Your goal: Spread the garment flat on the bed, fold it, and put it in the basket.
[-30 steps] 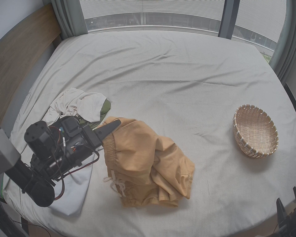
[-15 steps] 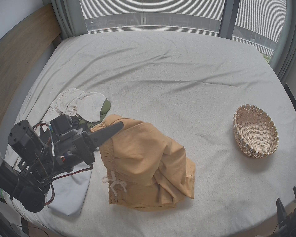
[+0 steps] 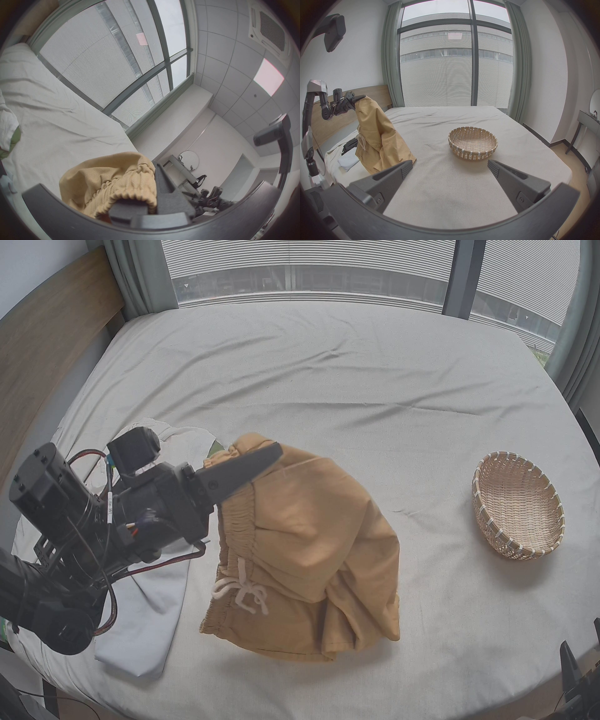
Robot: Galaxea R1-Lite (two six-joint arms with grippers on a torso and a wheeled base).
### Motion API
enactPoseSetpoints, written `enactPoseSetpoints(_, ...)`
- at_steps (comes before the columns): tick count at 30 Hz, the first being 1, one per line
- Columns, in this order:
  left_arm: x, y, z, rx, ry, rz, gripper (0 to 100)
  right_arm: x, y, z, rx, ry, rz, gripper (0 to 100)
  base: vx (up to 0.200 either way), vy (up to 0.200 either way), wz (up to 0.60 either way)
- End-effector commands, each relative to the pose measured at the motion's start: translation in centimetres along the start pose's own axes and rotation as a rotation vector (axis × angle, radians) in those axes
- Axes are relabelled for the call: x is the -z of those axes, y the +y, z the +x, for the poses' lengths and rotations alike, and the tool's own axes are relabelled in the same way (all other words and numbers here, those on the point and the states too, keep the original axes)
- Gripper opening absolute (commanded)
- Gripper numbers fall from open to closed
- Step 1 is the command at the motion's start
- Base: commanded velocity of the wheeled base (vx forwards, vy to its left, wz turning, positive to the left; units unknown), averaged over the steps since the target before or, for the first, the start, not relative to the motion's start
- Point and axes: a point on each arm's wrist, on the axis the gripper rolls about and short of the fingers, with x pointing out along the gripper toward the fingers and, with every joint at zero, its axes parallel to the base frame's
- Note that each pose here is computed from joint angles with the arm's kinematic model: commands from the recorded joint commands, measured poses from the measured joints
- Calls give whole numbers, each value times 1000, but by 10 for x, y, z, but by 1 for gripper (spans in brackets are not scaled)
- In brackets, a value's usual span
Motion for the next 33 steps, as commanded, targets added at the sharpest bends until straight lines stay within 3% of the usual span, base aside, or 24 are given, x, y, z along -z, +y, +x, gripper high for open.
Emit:
enactPoseSetpoints(1, -14, -19, 2, 35, -18, -20, 0, 5, 0, 0, -1, 2, 0, 100, 0, 0, 0)
enactPoseSetpoints(6, 0, -7, -1, -23, 35, -46, 0, 5, 0, 0, -1, 2, 0, 100, 0, 0, 0)
enactPoseSetpoints(13, -9, 23, 9, -83, -4, 67, 0, 5, 0, 0, -1, 0, 0, 100, 0, 0, 0)
enactPoseSetpoints(20, -22, 19, 16, -56, -44, 89, 0, 5, 0, 0, -1, 0, 0, 100, 0, 0, 0)
enactPoseSetpoints(24, -32, 20, 18, -51, -75, 57, 0, 5, 0, 0, -1, 0, 2, 100, 0, 0, 0)
enactPoseSetpoints(33, -21, 26, 18, -68, -45, 38, 0, 5, 0, 0, 0, 0, 9, 100, 0, 0, 0)
